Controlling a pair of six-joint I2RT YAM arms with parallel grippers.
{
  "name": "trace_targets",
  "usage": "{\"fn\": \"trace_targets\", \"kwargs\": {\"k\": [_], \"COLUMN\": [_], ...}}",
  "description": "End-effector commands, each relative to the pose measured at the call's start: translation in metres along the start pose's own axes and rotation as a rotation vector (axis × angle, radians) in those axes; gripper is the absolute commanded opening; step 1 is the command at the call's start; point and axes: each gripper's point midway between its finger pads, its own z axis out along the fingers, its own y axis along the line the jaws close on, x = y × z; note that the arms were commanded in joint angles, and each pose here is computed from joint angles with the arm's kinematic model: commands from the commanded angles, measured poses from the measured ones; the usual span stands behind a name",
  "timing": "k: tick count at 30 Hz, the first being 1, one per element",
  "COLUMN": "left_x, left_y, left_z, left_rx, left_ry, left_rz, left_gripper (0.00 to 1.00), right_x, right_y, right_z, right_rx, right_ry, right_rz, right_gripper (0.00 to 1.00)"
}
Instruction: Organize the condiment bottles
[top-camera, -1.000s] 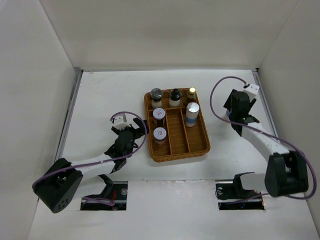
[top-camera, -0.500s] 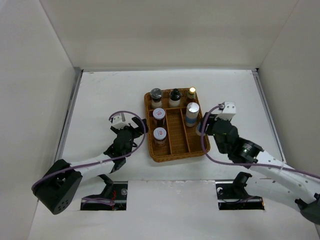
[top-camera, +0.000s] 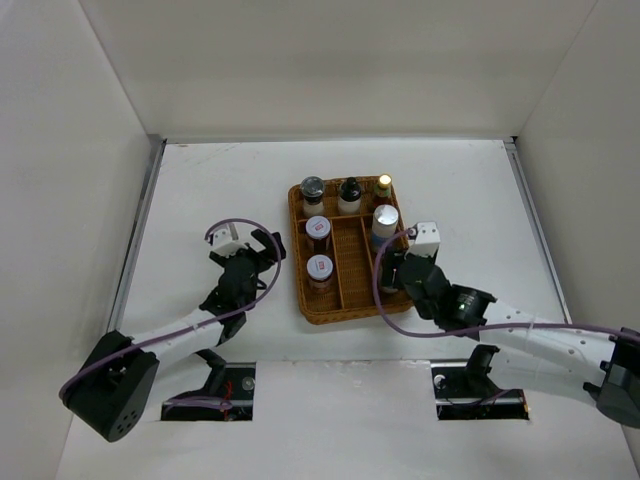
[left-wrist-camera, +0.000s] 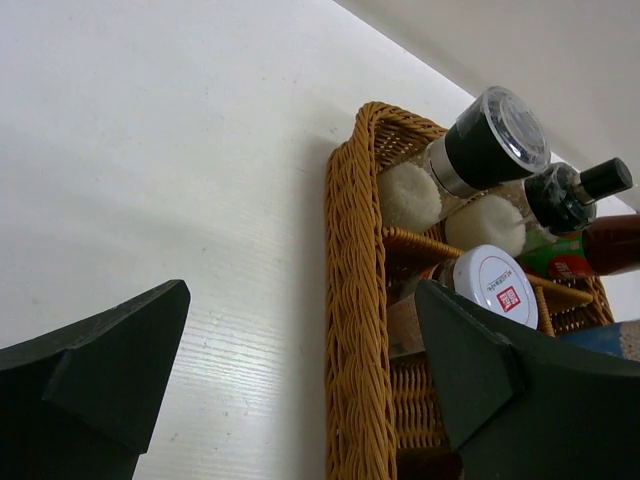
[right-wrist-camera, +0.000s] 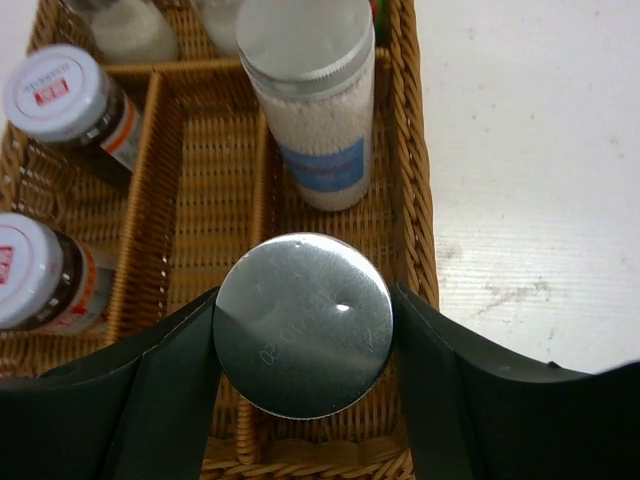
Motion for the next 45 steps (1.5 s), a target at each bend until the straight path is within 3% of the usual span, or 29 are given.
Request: {"fn": "trace_targets", "kwargs": {"k": [1,6,11,18,24,31,36,45], "left_x": [-0.012,-0.007,-0.003,0.005,-0.003,0.003,-0.001,0.001], "left_y": [-0.003,-0.004,-0.007,-0.005,0.008,0.012,0.011,0.001], "left_z": [0.001,0.001,0.0,-0.005,-0.008,-0.024,-0.028,-0.022], "left_rx": [0.005,0.004,0.004,-0.025,-0.11,-0.13,-0.126,-0.105], "left_ry": [-0.03,0.002,0.044,0.126,0.156,0.229,0.229,0.235], "left_rz": [-0.026,-0.013,-0.007,-0.004,0.028,0.063,0.064,0.07], "left_gripper": [1.0,1.0,1.0,1.0,1.0,1.0,1.0,1.0], "right_x": [-0.018,0.005,-0.003,-0.078,-0.114,-0.063,-0.037,-0.043], "right_y": [0.01,0.004,0.0,-0.026,-0.084,-0.159,-0.168,-0.161], "right_z": [0.0,0.006,0.003,-0.022,0.007,0.064,0.072,0.074], "right_rx": [-0.054,-0.052,-0.05,-0.054,0.112,0.3,0.331,0.301], "right_ry": [-0.079,-0.05,-0.071,-0.26,-0.386,-0.284,-0.263,-0.266], "right_rz": [0.142,0.156,0.164,0.298,0.444,0.633,0.656,0.659], "right_gripper": [0.57,0.63,1.0,1.0,1.0,1.0,1.0,1.0]}}
